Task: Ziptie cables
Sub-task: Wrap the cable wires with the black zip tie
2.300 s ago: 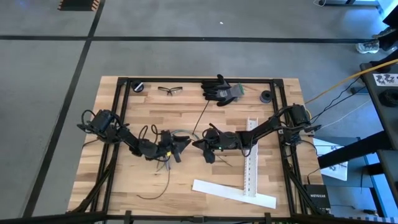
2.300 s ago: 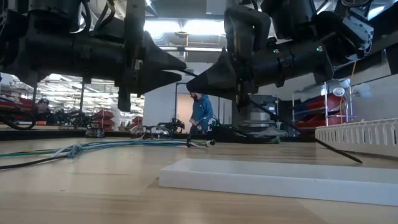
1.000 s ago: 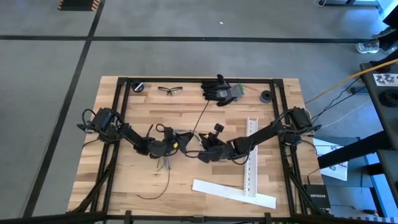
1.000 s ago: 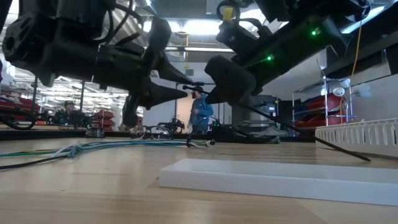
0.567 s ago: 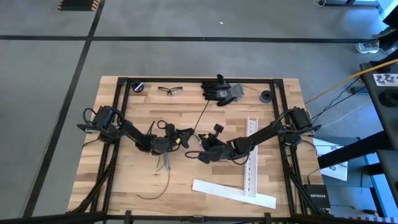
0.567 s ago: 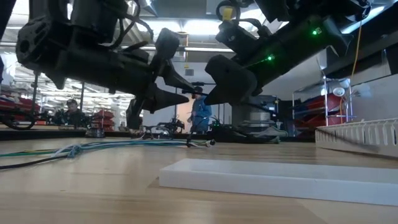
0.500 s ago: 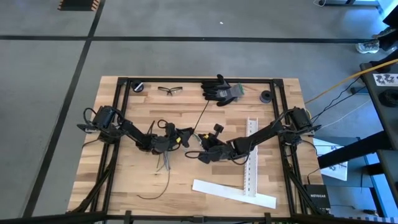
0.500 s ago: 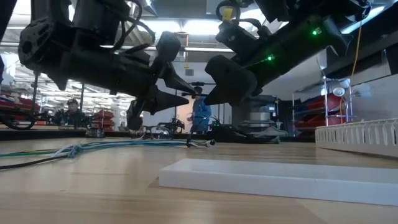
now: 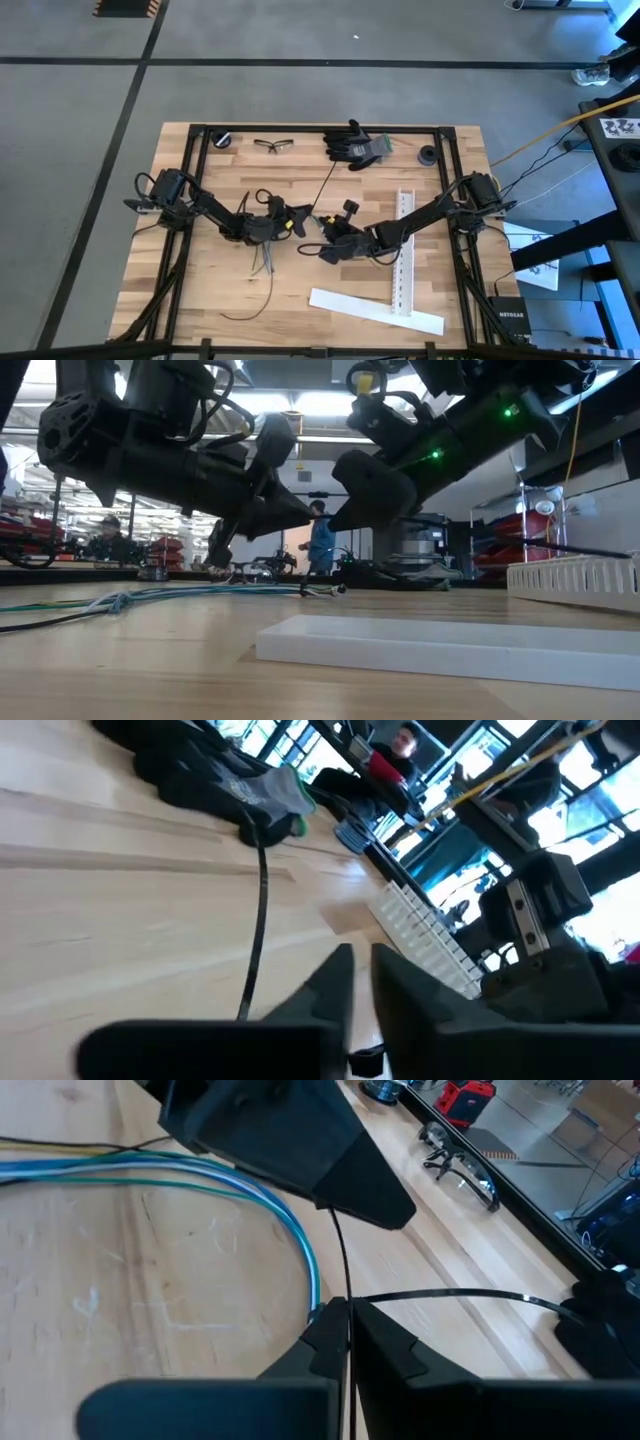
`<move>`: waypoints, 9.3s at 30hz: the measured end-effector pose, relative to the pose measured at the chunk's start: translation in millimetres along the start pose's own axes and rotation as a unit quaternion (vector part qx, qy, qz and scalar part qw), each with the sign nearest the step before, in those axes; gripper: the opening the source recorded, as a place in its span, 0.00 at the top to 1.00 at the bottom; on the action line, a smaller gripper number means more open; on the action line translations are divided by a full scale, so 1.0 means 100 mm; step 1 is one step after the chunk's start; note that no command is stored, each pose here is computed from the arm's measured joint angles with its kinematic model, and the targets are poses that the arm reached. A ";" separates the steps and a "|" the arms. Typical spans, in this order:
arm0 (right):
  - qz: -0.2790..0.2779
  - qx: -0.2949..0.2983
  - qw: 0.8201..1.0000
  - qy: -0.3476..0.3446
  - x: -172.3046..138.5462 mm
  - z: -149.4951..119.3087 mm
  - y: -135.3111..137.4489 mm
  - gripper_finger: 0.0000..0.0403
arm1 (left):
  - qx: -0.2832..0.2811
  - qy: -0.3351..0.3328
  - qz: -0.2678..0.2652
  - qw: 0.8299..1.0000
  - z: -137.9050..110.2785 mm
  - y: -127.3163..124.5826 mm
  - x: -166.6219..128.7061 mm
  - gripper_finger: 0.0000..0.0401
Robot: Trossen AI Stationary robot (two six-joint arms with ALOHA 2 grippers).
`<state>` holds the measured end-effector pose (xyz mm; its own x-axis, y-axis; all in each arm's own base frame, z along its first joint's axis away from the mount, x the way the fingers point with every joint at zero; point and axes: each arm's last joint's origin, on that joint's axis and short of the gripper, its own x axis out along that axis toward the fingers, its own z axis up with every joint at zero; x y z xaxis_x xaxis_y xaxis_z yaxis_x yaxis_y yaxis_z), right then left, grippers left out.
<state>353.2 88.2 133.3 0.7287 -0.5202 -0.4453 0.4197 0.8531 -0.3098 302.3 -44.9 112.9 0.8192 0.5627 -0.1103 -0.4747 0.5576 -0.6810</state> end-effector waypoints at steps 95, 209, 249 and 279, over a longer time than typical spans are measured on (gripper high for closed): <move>-0.237 -0.220 0.945 0.055 -0.09 -0.05 -0.16 1.00 | 0.204 0.012 -0.018 0.979 0.64 -0.61 -0.17 0.99; -0.215 -0.075 0.973 -0.040 -0.16 0.98 -0.24 0.86 | 0.245 0.002 -0.118 0.962 1.09 -0.25 0.43 1.00; 0.287 -0.083 0.951 0.076 -0.56 0.56 -0.77 0.69 | 0.413 0.062 -0.320 0.850 1.00 -0.81 -0.27 1.00; 0.346 -0.077 0.934 0.052 -0.35 0.59 -0.87 1.00 | 0.410 0.059 -0.272 0.869 0.99 -0.79 -0.26 0.92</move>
<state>323.0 33.8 225.1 0.7374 0.1461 -0.6595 -0.2206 0.9749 -0.0308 286.1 -42.8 241.1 0.9983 0.0412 -0.0408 -0.0377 0.9957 0.0842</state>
